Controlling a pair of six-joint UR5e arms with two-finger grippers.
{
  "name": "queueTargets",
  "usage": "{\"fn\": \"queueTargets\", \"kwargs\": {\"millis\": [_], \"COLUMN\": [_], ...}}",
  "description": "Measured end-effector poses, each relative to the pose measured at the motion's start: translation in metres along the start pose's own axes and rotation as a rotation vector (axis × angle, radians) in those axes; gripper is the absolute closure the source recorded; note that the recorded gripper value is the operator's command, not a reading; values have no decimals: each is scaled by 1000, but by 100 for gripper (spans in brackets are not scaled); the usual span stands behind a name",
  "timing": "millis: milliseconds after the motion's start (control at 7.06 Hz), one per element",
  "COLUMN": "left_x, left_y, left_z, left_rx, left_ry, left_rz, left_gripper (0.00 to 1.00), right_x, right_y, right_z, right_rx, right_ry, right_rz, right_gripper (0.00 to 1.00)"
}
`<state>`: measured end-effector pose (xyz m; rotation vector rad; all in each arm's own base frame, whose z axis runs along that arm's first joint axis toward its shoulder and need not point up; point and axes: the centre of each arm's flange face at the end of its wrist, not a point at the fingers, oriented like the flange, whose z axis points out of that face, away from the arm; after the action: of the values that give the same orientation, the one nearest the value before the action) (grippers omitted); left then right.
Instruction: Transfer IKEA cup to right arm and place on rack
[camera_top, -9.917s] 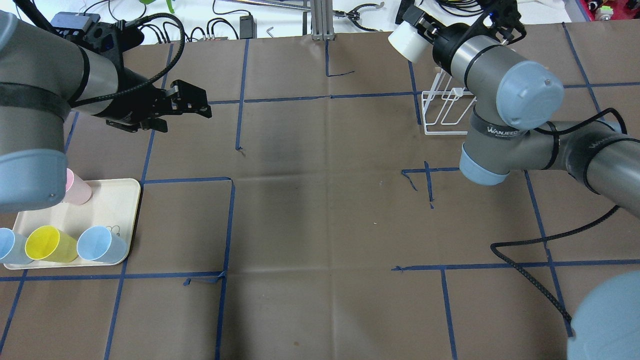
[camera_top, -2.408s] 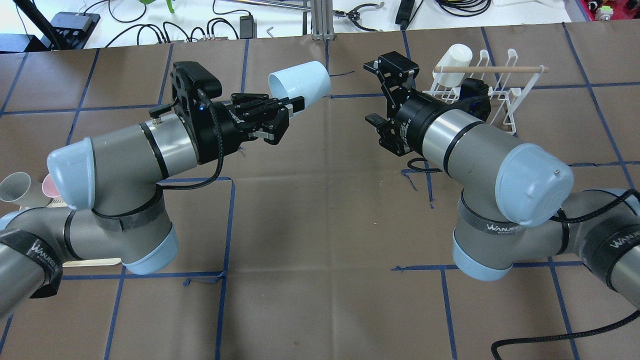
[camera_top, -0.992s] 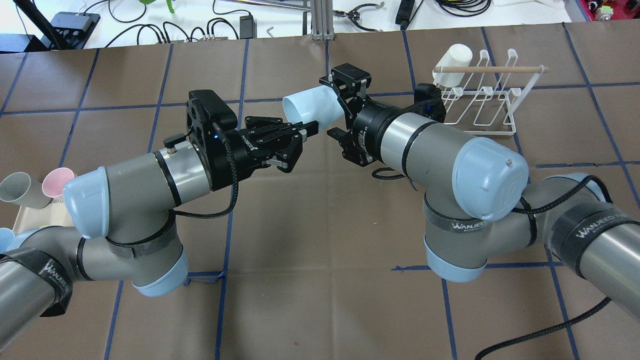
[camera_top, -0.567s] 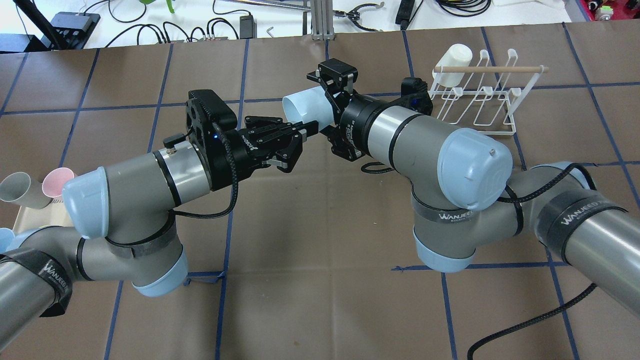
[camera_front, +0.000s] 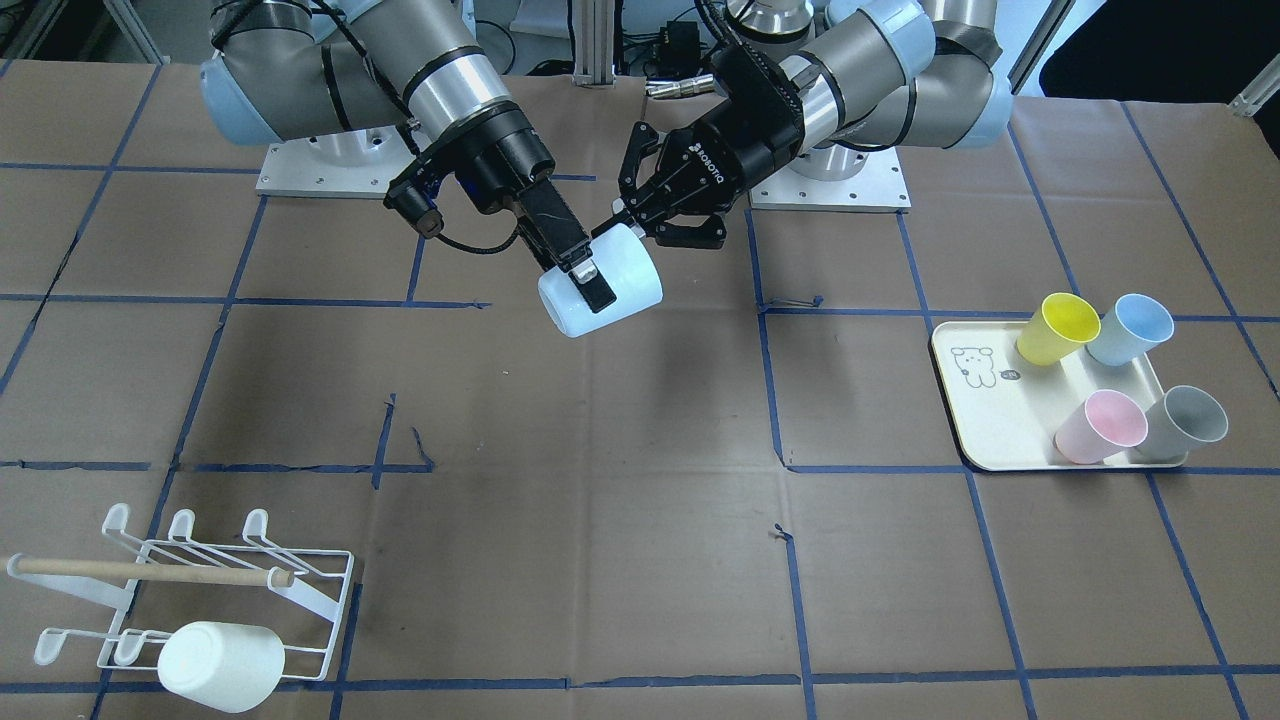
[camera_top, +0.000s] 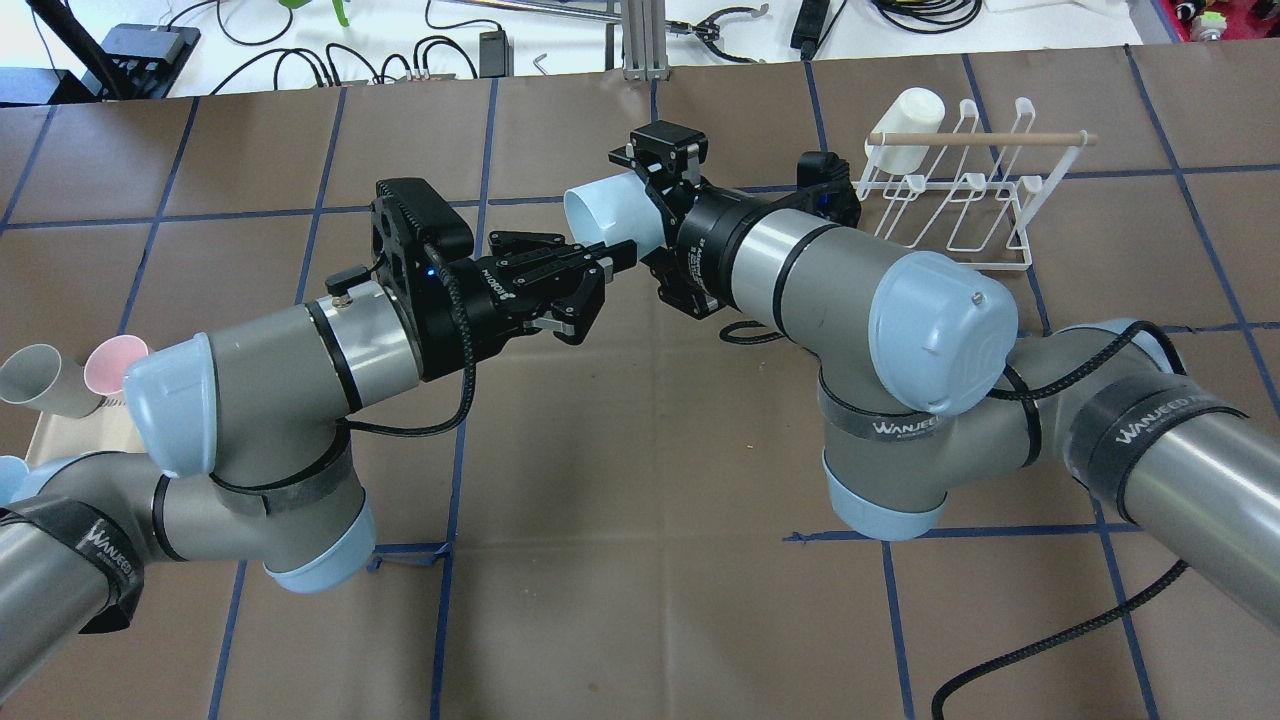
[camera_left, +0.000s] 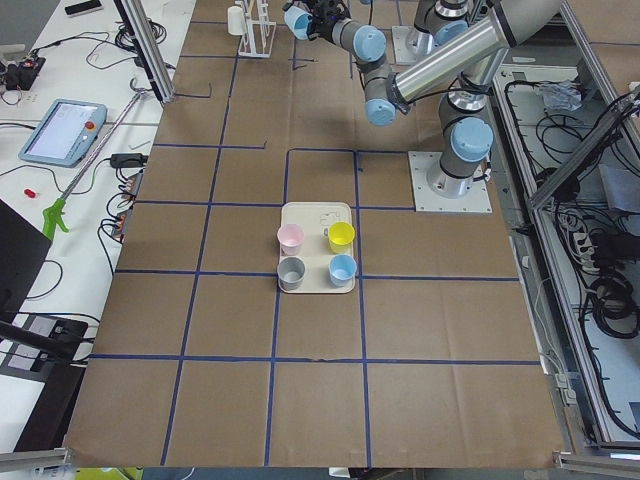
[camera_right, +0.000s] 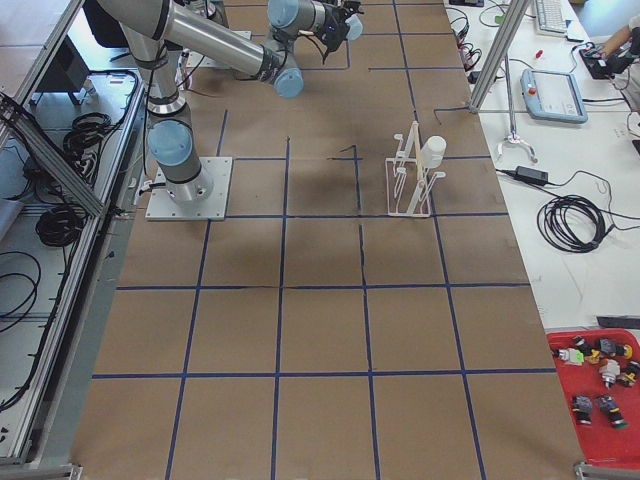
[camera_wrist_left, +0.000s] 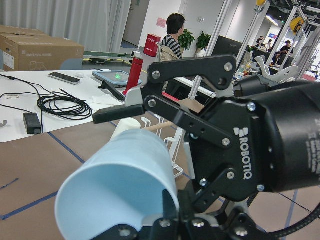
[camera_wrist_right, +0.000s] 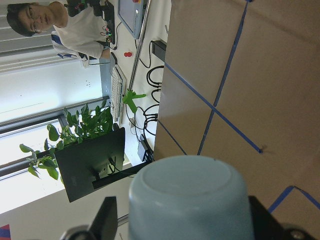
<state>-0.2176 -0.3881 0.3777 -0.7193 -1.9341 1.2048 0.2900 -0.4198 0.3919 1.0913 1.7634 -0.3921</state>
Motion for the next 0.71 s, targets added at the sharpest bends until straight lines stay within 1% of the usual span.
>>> {"fn": "queueTargets", "kwargs": {"millis": [142, 283, 425, 567, 708], "left_x": [0, 0, -1, -1, -2], "left_y": [0, -1, -2, -4, -6], "left_z": [0, 0, 0, -1, -1], "left_rx": [0, 1, 3, 5, 7], "left_ry": [-1, -1, -2, -6, -13], "left_rz": [0, 1, 3, 7, 10], "left_gripper": [84, 80, 64, 36, 12], "right_x": [0, 0, 0, 0, 0], "right_y": [0, 1, 1, 1, 0], "right_z": [0, 0, 0, 0, -1], "right_rx": [-2, -5, -7, -8, -8], "right_ry": [0, -1, -1, -1, -1], "right_rz": [-3, -4, -5, -6, -6], "right_gripper": [52, 56, 59, 61, 62]}}
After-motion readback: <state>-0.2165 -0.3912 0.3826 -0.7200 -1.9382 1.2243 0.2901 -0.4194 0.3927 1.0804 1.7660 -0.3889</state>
